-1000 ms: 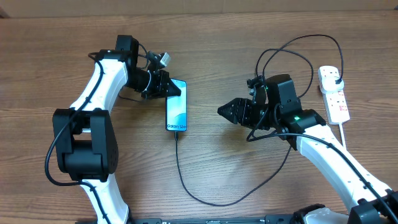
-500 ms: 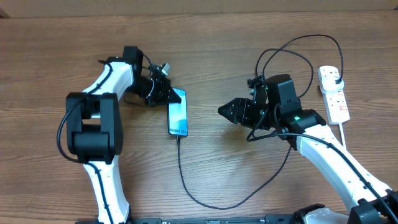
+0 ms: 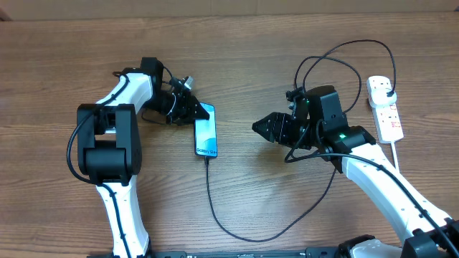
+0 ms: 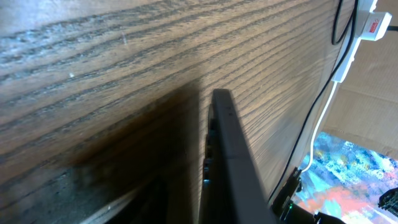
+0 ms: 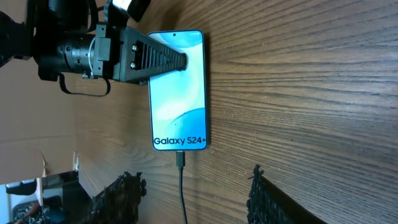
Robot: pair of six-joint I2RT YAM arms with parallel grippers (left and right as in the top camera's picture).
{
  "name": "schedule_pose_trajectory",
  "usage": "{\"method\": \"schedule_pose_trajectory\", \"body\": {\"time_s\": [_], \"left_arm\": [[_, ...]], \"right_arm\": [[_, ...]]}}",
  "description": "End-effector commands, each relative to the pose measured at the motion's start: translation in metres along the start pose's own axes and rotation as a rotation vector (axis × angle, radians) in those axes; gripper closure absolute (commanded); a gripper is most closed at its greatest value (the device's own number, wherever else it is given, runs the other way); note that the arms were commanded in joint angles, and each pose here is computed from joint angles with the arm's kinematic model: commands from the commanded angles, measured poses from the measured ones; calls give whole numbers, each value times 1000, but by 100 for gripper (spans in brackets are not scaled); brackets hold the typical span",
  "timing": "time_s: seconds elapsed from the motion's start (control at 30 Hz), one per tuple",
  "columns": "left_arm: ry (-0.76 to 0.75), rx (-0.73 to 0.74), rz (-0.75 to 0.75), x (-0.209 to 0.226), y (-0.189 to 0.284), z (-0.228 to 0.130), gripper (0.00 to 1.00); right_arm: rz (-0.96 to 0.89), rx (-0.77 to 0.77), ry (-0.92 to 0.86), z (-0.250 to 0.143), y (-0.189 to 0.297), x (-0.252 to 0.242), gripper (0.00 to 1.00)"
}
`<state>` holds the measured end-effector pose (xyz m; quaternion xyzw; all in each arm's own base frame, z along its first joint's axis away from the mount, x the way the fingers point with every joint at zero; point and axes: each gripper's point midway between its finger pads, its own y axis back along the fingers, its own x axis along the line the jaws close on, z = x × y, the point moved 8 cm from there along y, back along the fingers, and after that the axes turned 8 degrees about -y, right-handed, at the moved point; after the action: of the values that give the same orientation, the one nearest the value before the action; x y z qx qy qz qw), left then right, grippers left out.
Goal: Plug charger to phone and switch on socket
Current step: 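Lower the phone flat onto the table with the left gripper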
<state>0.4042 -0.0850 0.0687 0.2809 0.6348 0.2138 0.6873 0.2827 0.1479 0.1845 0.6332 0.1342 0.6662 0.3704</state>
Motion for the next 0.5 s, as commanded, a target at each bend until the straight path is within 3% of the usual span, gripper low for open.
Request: {"method": "schedule_pose_trajectory", "body": {"time_s": [0.0,0.47], "left_arm": [[5,1,-27,0,-1,0,66],[53,28,68,8,-1,-4,66]], "right_arm": [[-7,-8,13,1,-1,1,43],[-9,-6,11,1,-1,1,43]]}}
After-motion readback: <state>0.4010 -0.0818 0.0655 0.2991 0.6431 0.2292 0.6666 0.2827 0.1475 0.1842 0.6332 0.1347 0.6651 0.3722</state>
